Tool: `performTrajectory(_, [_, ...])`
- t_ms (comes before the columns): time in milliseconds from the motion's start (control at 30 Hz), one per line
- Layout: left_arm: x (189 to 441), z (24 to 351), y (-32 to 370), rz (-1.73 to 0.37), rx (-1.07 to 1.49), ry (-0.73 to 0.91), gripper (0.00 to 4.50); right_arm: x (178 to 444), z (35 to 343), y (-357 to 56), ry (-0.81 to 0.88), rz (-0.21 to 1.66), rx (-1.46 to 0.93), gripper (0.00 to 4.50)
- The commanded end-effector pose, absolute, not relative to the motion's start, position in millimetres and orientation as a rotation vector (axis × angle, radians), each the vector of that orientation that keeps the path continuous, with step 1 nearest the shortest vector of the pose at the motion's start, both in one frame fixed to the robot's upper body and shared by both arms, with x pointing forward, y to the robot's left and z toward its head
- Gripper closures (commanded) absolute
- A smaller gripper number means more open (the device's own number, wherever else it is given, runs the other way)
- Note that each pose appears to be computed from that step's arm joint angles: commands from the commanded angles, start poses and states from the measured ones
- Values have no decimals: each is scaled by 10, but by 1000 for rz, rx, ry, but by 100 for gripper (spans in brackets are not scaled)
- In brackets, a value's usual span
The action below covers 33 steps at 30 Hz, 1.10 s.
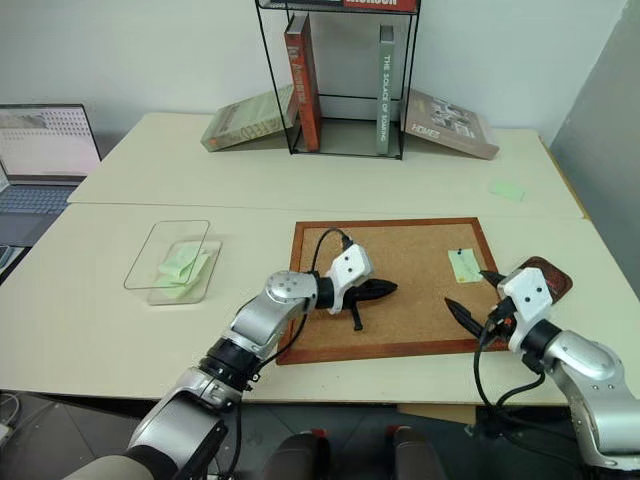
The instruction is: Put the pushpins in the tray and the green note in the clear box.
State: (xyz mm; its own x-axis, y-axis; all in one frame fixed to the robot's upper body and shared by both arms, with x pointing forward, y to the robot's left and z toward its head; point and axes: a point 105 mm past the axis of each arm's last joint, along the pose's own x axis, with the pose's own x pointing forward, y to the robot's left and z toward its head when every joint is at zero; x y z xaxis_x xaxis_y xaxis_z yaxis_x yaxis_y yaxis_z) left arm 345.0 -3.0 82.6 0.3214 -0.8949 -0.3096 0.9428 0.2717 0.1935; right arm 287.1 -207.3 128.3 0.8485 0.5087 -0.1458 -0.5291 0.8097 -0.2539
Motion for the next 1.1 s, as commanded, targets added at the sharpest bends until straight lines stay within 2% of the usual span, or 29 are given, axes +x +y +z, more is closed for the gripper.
performTrajectory(33, [3433, 737, -82, -1289, 409, 157, 450, 3042, 1287, -2168, 100, 488, -362, 0])
performTrajectory(167, [3442, 617, -62, -1288, 437, 176, 450, 3238, 1338, -2166, 119, 492, -299, 0])
performTrajectory(233, [3447, 598, -50, -1284, 435, 177, 450, 3429, 1394, -2176, 121, 449, -236, 0])
performTrajectory(367, [3450, 599, -53, -1284, 431, 171, 450, 3649, 1426, -2183, 119, 400, -171, 0])
performTrajectory(500, [3435, 601, -46, -1283, 427, 167, 450, 3845, 1346, -2174, 133, 362, -189, 0])
performTrajectory(533, [3431, 600, -44, -1282, 427, 166, 450, 3876, 1320, -2185, 138, 352, -197, 37])
performTrajectory(633, [3425, 593, -32, -1279, 424, 168, 450, 3931, 1273, -2230, 147, 328, -200, 76])
performTrajectory(667, [3422, 590, -26, -1277, 423, 170, 450, 3943, 1263, -2246, 148, 321, -200, 106])
performTrajectory(967, [3411, 583, -22, -1271, 422, 175, 450, 4013, 1154, -2261, 176, 321, -203, 284])
performTrajectory(1067, [3406, 585, -30, -1275, 424, 174, 450, 4042, 1140, -2229, 176, 322, -202, 330])
performTrajectory(1100, [3404, 586, -31, -1277, 425, 175, 450, 4053, 1138, -2219, 176, 320, -204, 362])
